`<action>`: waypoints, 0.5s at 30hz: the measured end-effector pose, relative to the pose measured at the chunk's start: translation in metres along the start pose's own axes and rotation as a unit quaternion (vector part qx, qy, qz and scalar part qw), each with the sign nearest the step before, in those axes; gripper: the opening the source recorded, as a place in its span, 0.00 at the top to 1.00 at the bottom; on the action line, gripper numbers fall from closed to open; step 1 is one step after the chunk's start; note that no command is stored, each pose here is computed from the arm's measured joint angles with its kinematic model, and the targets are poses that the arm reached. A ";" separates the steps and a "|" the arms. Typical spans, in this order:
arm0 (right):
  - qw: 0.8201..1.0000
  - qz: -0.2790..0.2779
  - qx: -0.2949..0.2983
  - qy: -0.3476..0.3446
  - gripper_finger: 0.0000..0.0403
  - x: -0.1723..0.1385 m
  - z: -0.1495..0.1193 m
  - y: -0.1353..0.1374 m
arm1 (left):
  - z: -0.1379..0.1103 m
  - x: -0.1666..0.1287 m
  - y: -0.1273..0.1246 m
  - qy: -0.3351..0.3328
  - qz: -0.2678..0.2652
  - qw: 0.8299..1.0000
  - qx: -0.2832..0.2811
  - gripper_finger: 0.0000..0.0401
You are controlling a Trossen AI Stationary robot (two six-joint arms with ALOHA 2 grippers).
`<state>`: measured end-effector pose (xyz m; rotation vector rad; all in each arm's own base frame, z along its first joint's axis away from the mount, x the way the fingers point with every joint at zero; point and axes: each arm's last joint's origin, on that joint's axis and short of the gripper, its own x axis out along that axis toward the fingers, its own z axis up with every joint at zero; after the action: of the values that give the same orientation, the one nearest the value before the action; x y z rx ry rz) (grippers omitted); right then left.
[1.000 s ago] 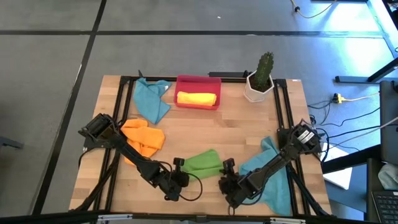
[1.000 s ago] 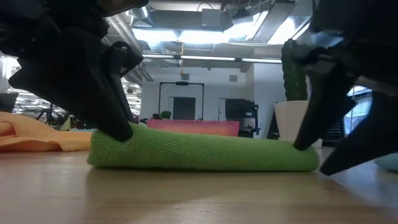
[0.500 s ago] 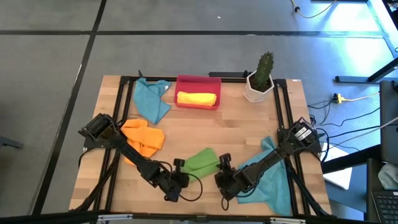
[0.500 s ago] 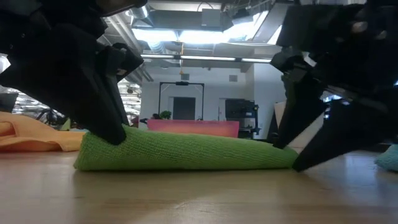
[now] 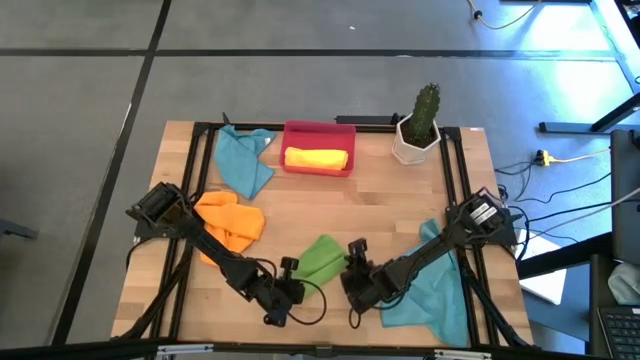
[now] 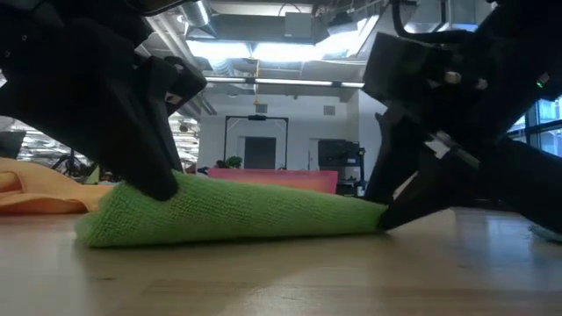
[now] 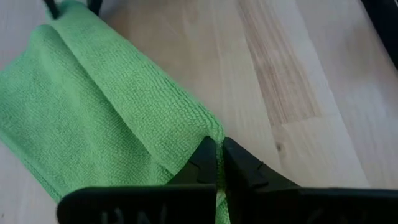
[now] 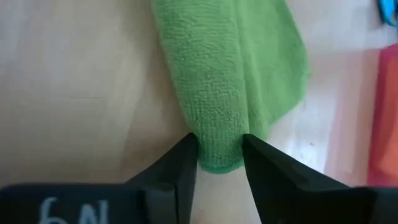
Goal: Roll microfiber towels into tight, uniform cylinder then place into a basket
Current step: Roll the green towel
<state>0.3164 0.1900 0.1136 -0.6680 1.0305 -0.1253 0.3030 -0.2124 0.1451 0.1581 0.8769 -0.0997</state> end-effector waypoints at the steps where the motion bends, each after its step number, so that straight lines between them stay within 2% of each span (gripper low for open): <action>1: 1.000 0.007 -0.002 -0.002 0.69 0.002 0.000 0.001 | 0.000 0.000 0.000 0.000 0.000 1.000 0.000 1.00; 6: 1.000 0.012 -0.011 0.001 0.73 0.008 0.001 0.003 | 0.000 0.000 0.000 0.003 -0.008 1.000 0.004 1.00; 8: 1.000 0.017 -0.011 0.003 0.78 0.009 0.001 0.004 | -0.001 0.000 -0.001 0.006 -0.011 1.000 0.006 1.00; 12: 0.999 0.039 0.003 0.005 0.95 0.005 0.001 0.003 | -0.002 0.000 0.000 0.015 -0.013 1.000 0.017 1.00; 15: 0.997 0.065 0.028 0.015 0.97 -0.003 0.002 0.004 | -0.002 0.000 0.000 0.016 -0.016 1.000 0.022 1.00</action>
<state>0.3155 0.1951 0.1140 -0.5484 1.0918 -0.0501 0.3012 -0.2124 0.1437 0.1877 0.9087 -0.1467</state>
